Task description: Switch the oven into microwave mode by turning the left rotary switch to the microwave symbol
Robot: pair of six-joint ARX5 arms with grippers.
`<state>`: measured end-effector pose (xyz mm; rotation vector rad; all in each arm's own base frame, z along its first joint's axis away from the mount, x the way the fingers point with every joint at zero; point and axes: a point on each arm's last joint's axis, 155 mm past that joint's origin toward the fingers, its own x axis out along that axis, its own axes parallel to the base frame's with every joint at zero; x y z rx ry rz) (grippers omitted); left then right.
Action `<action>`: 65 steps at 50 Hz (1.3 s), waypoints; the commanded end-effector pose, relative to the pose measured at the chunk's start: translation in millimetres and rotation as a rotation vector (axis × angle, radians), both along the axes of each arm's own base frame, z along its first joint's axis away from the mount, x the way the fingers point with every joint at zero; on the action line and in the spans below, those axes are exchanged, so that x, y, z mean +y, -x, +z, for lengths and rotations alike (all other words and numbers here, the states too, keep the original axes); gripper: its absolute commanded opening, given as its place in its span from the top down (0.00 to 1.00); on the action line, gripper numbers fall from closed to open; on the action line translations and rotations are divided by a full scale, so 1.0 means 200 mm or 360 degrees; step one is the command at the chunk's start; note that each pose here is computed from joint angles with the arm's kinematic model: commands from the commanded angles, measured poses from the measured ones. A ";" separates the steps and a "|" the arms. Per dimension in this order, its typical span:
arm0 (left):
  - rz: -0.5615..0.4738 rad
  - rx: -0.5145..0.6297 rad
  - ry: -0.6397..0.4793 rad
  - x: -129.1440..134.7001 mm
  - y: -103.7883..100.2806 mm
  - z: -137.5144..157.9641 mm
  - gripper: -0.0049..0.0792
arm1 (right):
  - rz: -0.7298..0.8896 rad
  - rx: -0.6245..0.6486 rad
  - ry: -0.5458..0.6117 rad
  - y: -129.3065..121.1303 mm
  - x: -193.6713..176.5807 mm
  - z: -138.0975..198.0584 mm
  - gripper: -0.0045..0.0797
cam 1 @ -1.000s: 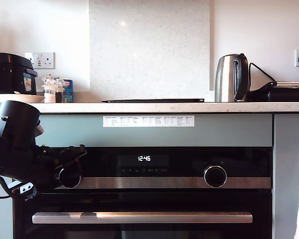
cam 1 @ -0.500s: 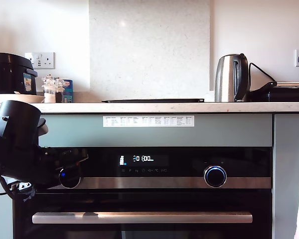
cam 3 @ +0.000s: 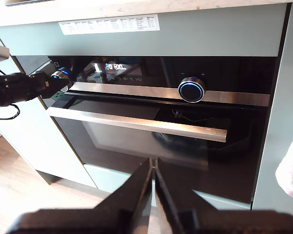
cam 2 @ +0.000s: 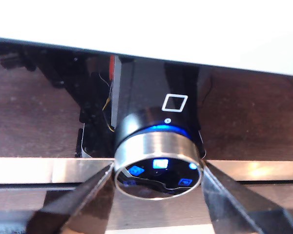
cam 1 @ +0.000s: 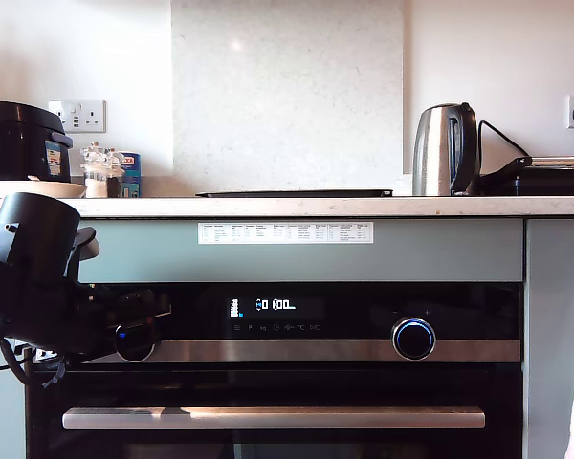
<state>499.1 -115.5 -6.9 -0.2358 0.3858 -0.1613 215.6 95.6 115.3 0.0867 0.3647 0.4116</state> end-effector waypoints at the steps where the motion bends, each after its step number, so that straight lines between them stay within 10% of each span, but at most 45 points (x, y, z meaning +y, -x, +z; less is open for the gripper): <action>1: 0.0053 -0.0113 -0.0045 0.07 -0.11 0.07 0.54 | 0.0001 0.0007 -0.0002 0.00 0.00 -0.01 0.96; 21: 0.0039 -0.0108 -0.0092 0.07 -0.11 0.06 0.22 | 0.0000 0.0007 -0.0002 0.00 0.00 -0.01 0.96; 65: -0.0038 0.0153 -0.0286 0.09 -0.02 0.03 0.22 | -0.0004 0.0003 -0.0002 0.00 0.00 -0.01 0.96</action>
